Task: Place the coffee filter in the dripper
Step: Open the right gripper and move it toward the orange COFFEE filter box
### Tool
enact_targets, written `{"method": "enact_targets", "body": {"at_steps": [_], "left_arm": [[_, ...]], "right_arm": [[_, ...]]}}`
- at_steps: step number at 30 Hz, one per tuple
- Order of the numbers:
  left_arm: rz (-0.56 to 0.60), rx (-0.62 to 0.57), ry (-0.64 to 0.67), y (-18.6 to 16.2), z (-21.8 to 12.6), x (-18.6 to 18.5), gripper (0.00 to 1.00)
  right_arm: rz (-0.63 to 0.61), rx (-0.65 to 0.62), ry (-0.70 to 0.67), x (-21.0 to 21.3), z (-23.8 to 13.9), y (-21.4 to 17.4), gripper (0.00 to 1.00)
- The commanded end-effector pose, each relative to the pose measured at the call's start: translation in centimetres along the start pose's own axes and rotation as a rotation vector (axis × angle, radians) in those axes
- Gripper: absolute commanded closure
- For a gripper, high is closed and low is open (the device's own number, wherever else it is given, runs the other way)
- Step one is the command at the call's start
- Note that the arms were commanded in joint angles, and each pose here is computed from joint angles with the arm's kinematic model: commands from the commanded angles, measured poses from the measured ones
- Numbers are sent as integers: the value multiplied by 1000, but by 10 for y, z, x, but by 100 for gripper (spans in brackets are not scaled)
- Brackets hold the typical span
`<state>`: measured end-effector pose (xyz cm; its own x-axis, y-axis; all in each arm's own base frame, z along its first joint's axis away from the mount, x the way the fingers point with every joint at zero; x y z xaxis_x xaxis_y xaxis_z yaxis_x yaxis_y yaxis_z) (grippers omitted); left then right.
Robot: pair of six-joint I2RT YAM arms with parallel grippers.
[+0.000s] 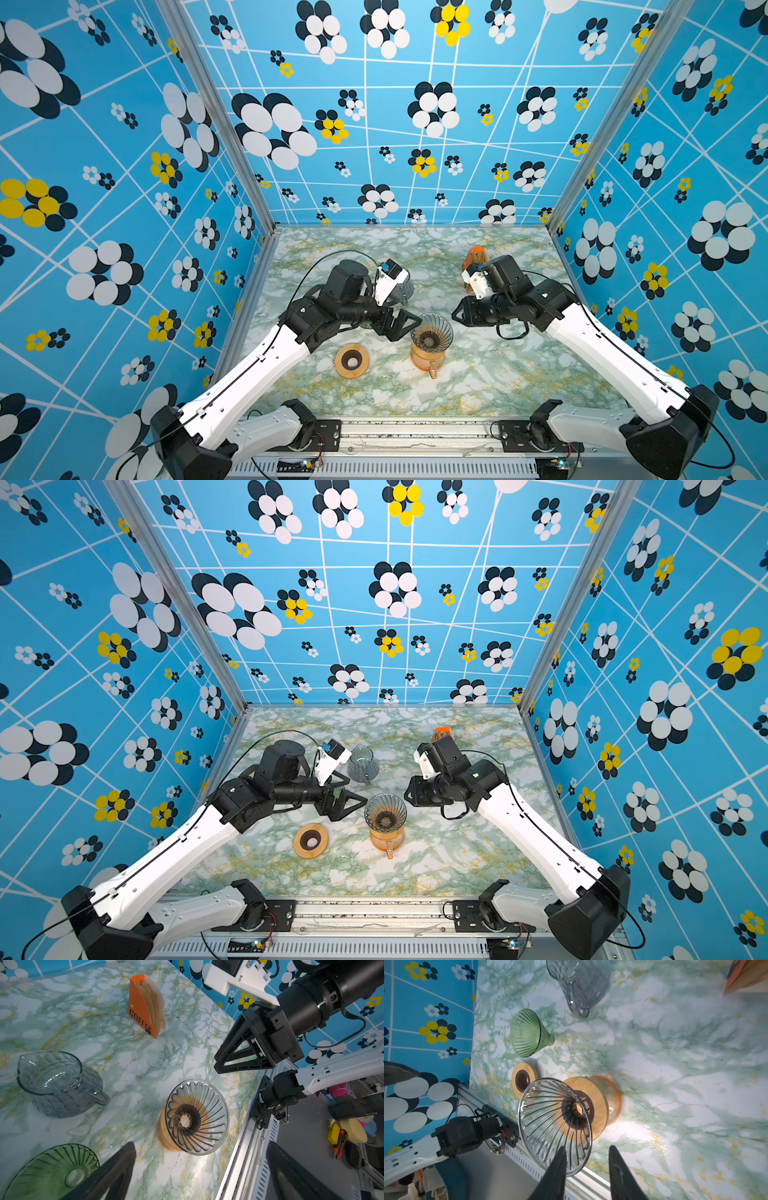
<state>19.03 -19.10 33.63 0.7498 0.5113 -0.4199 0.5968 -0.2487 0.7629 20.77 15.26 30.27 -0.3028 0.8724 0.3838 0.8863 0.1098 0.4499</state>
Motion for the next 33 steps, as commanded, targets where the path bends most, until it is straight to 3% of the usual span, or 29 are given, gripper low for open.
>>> {"method": "enact_targets", "body": {"at_steps": [1,9,13,22,28,33], "left_arm": [[32,-55,-5,25,3,1,1],[64,-59,-22,53,23,16,1],[58,-66,-60,58,36,23,1],[-5,-88,-81,43,52,40,1],[8,-27,-98,39,60,34,1],[17,-17,-103,38,61,31,1]], "right_arm": [[-33,-144,-88,-11,-14,22,65],[18,-285,-199,-48,-11,65,80],[-58,-272,-172,-64,2,84,84],[-54,-250,-278,-107,24,123,81],[-169,-143,-339,-123,54,148,84],[-248,-146,-382,-129,56,171,83]]}}
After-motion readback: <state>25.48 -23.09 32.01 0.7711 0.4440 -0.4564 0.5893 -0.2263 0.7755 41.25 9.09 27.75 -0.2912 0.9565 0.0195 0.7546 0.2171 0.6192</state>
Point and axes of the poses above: each gripper's point midway between its finger pads, its own z axis out along the fingers, its own x axis along the line the jaws close on, y = z × x, the point moved 10 cm from there along -z, back along the fingers, and after that the axes turned 3 degrees about -z, right-handed, at the moved point
